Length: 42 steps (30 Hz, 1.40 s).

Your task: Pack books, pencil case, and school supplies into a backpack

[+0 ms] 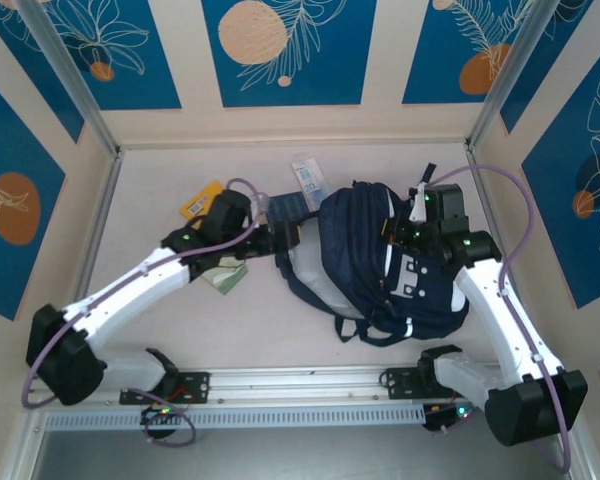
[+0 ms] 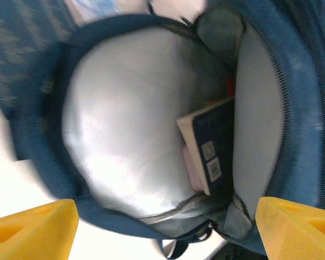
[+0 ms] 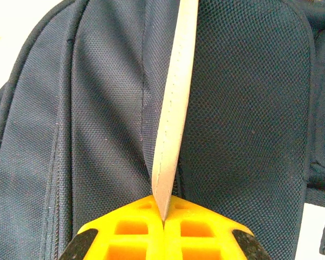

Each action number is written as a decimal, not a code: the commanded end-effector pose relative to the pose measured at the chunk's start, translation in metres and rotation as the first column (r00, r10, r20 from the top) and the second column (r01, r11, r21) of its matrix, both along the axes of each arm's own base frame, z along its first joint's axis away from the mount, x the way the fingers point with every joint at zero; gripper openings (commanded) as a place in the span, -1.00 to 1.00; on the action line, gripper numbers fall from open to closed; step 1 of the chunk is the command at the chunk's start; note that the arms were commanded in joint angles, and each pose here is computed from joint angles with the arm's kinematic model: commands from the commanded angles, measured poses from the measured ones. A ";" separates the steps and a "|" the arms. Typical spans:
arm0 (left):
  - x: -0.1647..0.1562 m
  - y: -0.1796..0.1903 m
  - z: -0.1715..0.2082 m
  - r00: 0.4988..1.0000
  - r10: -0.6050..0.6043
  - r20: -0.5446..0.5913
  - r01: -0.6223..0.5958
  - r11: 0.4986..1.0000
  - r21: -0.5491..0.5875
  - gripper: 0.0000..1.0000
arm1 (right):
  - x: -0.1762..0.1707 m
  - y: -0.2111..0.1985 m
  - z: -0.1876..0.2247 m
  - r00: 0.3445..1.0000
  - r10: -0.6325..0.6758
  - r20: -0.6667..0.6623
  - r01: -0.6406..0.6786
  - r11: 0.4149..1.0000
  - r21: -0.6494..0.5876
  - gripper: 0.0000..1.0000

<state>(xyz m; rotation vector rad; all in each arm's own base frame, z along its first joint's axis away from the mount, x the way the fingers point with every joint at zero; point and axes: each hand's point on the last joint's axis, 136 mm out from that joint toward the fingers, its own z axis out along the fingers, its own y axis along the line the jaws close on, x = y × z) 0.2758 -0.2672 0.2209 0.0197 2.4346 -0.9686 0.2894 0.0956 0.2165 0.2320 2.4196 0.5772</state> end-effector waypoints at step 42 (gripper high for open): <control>0.135 0.209 -0.149 0.845 0.510 -0.159 -0.428 0.825 0.370 0.85 | -0.066 0.187 -0.045 0.841 0.541 0.016 -0.541 0.841 0.021 -0.10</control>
